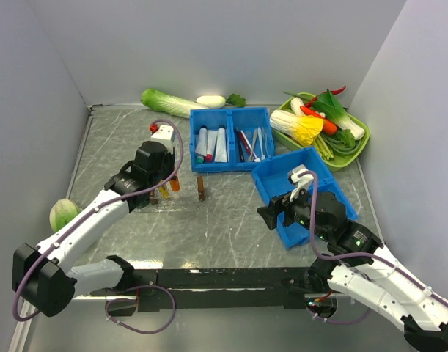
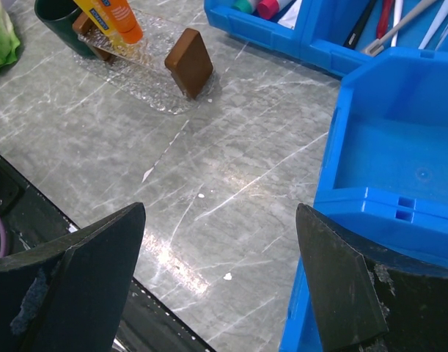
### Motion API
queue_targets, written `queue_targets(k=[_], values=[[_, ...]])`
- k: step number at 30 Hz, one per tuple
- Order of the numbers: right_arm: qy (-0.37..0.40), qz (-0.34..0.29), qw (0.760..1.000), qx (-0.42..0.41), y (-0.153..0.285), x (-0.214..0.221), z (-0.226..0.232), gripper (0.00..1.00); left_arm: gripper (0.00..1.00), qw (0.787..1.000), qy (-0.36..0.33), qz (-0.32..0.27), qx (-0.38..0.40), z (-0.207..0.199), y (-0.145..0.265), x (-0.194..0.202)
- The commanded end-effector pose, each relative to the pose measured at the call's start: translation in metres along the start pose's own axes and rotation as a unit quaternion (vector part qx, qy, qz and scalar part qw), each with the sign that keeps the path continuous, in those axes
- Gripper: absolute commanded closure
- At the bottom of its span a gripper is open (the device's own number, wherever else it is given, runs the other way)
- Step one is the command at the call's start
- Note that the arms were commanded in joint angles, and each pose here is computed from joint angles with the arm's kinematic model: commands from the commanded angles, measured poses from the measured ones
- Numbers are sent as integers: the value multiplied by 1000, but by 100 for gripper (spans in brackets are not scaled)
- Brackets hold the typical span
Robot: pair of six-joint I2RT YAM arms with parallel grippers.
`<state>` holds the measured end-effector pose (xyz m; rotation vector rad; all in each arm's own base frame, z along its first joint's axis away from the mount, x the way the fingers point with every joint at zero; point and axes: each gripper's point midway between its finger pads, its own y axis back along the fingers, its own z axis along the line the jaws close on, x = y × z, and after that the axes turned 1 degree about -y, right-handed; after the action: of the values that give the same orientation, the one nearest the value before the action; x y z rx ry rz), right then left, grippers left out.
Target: Prepare toiletry sets of a toothbrush and toothpaste on the tray
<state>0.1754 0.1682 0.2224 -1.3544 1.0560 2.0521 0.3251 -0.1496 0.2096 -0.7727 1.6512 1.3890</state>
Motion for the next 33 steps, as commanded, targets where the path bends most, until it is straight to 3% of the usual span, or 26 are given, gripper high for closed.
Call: queue_targets(k=[1,33], values=[[-3,-12,1000,2,1,-2,-2,9,99,1000,-4,-29,-4,0,-3,-13],[-4,-10,1000,3,0,0,-2,9,99,1000,-5,-1,-18,7,-21,6]])
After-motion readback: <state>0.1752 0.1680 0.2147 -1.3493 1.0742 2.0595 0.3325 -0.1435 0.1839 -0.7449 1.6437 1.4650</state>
